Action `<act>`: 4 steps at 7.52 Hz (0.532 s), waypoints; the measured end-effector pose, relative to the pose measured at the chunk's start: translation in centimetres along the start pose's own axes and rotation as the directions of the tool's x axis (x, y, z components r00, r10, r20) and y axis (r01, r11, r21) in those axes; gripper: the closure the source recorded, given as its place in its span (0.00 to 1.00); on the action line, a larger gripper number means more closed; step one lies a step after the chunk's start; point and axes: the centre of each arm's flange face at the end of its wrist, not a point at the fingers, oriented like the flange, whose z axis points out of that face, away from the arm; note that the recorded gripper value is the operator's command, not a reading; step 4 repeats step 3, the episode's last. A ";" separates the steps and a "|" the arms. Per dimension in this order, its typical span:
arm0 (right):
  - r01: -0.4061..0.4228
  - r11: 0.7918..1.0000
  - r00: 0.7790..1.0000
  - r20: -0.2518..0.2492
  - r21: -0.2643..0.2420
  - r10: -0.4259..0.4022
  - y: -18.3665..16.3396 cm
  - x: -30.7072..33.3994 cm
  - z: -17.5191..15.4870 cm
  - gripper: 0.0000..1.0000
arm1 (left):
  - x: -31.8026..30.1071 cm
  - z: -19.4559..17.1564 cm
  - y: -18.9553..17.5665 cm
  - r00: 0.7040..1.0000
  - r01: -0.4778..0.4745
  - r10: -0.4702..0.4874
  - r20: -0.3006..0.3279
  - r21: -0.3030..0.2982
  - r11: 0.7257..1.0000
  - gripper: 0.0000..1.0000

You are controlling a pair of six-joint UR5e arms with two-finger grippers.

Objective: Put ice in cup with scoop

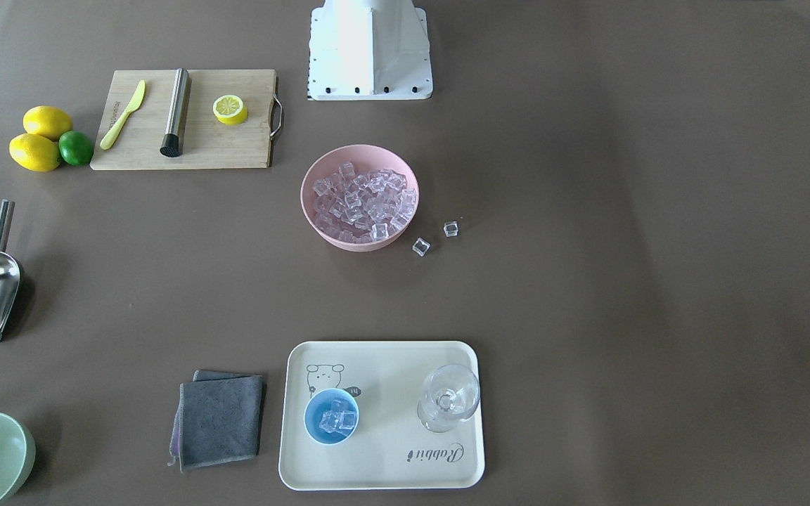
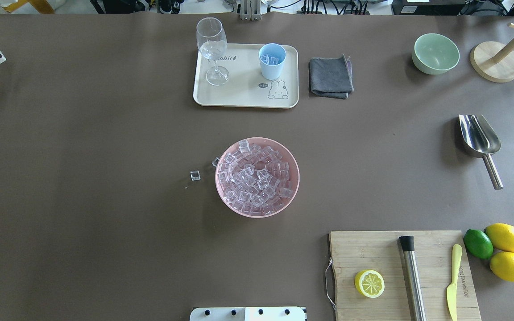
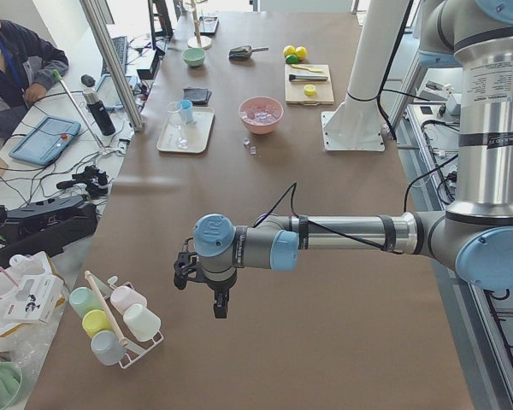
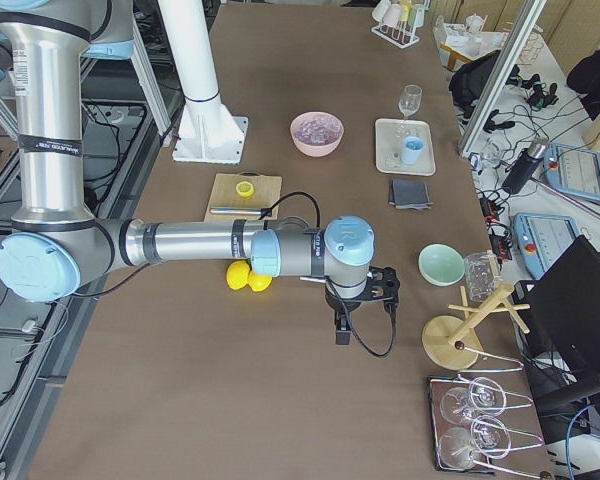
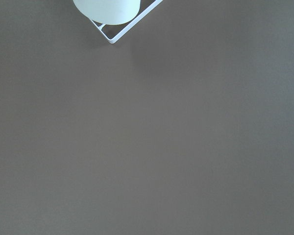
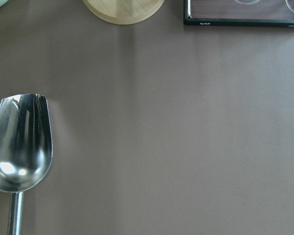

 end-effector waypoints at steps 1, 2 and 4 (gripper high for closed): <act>-0.001 1.000 1.000 0.001 -0.001 0.001 0.1 0.1 0.0 0.00 | 0.0 0.0 0.0 1.000 0.000 0.000 0.000 0.000 1.000 0.02; -0.001 1.000 1.000 0.001 0.000 0.001 0.1 0.1 0.0 0.00 | 0.1 0.0 0.0 1.000 -0.001 0.001 -0.001 0.001 1.000 0.02; 0.001 1.000 1.000 0.001 0.002 -0.001 0.1 0.0 -0.1 0.00 | 0.1 -0.1 -0.1 1.000 -0.003 0.003 -0.001 0.001 1.000 0.02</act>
